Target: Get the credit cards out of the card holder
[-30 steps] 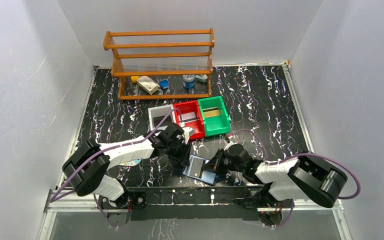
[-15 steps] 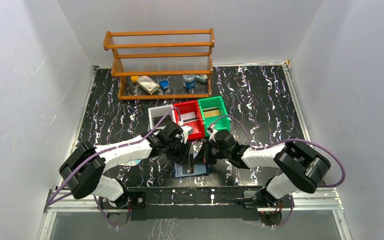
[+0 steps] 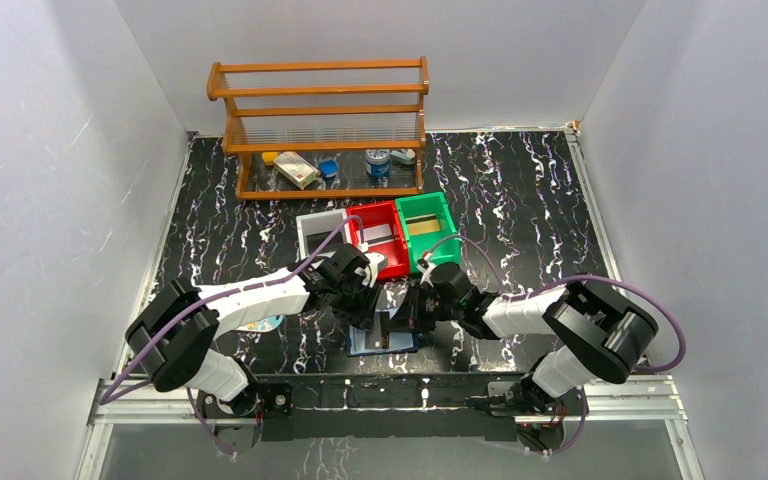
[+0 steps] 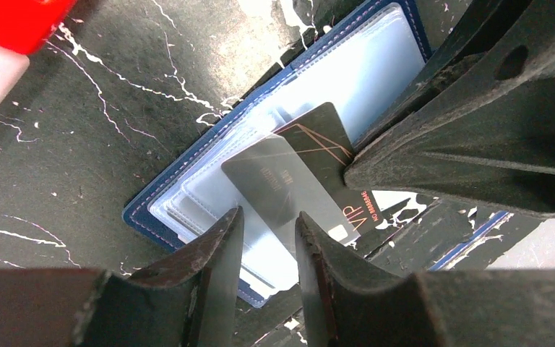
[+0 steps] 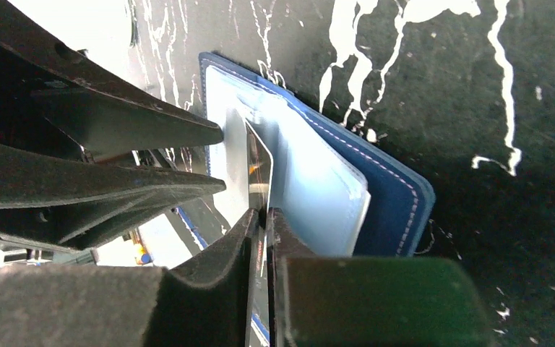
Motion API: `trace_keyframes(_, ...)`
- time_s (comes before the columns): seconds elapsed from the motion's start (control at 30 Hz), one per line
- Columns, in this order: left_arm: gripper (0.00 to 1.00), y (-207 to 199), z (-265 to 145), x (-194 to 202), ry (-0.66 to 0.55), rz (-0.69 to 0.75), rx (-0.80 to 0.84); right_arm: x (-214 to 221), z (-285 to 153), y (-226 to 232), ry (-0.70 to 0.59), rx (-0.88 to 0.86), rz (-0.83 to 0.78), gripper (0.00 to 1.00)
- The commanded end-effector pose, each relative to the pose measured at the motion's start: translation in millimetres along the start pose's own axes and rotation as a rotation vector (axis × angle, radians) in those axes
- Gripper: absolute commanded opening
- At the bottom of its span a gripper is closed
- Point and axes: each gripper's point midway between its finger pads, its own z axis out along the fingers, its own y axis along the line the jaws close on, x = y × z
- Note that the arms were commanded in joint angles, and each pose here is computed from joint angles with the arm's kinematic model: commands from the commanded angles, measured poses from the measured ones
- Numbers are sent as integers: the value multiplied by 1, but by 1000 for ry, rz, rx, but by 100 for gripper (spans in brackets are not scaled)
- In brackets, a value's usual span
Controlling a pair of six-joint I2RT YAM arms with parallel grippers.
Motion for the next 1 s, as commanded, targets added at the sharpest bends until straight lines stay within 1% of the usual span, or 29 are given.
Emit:
trace_keyframes(0.0,31,9,1,13,52,2,-45,-7,-2,8,-44,-54,26,19)
trace_keyframes(0.13,29,8,1,13,49,0,-39,-8,0,17,-49,-108,49,25)
trace_keyframes(0.23,29,8,1,13,49,-2,-37,-10,2,21,-51,-130,70,27)
trace_keyframes(0.4,28,8,1,13,47,-7,-36,-3,2,15,-43,-156,116,27)
trace_keyframes(0.47,28,7,1,13,44,-9,-36,-2,4,14,-37,-159,122,23)
trace_keyframes(0.57,28,8,0,13,41,-8,-39,-1,5,9,-41,-145,139,12)
trace_keyframes(0.67,28,8,0,13,40,-10,-40,1,4,4,-45,-132,145,7)
trace_keyframes(0.77,28,9,0,14,45,-8,-42,3,2,1,-46,-120,150,5)
trace_keyframes(0.97,27,8,0,13,43,-5,-39,2,-1,-13,-74,-51,150,6)
